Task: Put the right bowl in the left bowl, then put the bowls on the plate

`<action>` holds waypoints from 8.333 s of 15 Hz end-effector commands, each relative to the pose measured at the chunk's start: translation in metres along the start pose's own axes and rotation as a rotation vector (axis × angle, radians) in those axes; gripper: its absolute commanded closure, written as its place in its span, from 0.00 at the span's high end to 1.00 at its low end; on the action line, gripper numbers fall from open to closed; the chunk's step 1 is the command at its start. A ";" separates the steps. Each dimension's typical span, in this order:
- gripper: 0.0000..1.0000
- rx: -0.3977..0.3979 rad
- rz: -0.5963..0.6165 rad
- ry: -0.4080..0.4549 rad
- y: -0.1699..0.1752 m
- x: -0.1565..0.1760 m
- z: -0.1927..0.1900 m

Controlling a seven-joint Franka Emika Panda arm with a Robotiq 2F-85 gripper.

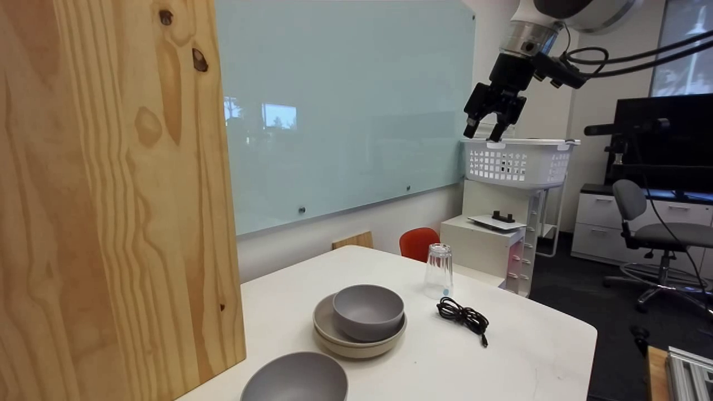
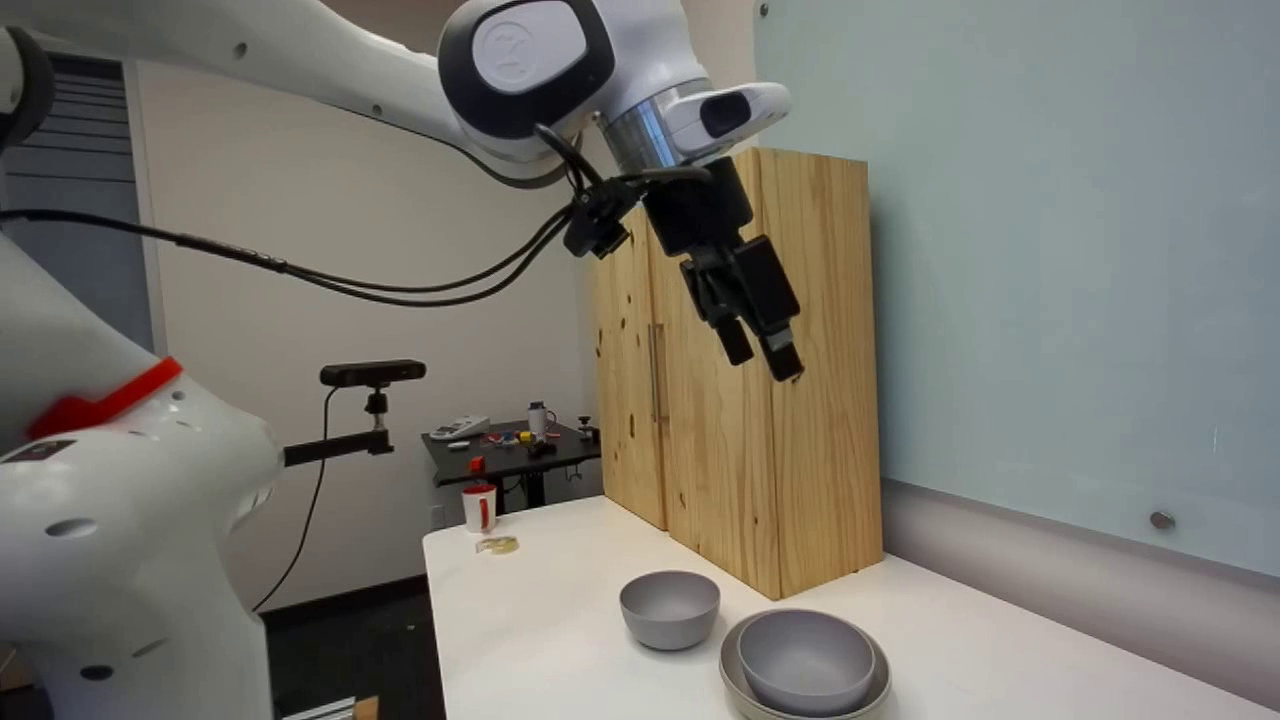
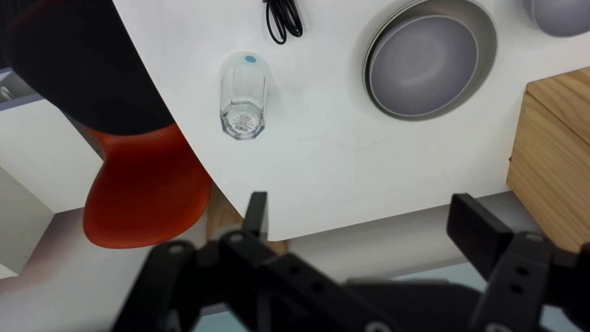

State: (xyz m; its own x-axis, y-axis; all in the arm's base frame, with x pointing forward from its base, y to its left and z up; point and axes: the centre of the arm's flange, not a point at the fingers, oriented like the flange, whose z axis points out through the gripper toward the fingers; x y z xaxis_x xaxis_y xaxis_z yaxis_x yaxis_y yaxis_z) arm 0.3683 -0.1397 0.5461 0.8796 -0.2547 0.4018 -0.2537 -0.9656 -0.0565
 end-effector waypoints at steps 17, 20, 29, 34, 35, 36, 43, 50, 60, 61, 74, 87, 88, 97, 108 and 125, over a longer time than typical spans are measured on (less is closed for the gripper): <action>1.00 0.039 0.000 -0.202 -0.008 0.027 0.184; 1.00 0.047 0.001 -0.226 -0.020 0.039 0.201; 1.00 0.042 -0.074 -0.315 -0.071 0.074 0.268; 1.00 0.039 -0.069 -0.346 -0.073 0.087 0.303; 1.00 0.045 -0.067 -0.355 -0.073 0.086 0.306; 1.00 0.052 -0.072 -0.361 -0.074 0.084 0.306; 1.00 0.009 -0.084 -0.326 -0.075 0.077 0.321; 1.00 0.020 -0.085 -0.396 -0.071 0.049 0.350; 1.00 0.068 -0.081 -0.388 -0.079 0.062 0.378; 1.00 0.083 -0.086 -0.398 -0.081 0.060 0.386; 0.66 0.168 -0.207 -0.493 -0.071 0.060 0.458; 0.02 0.146 -0.276 -0.602 -0.069 0.054 0.483; 0.01 0.138 -0.285 -0.612 -0.069 0.055 0.482; 0.02 0.131 -0.330 -0.544 -0.096 0.115 0.444; 0.00 0.118 -0.336 -0.538 -0.087 0.116 0.445; 0.40 0.122 -0.324 -0.561 -0.082 0.109 0.456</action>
State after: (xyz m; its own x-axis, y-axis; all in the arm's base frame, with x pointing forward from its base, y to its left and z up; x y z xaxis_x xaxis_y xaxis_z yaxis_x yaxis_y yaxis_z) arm 0.6606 -0.1077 0.1924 0.9905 0.0918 -0.1024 0.0793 -0.9896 -0.1199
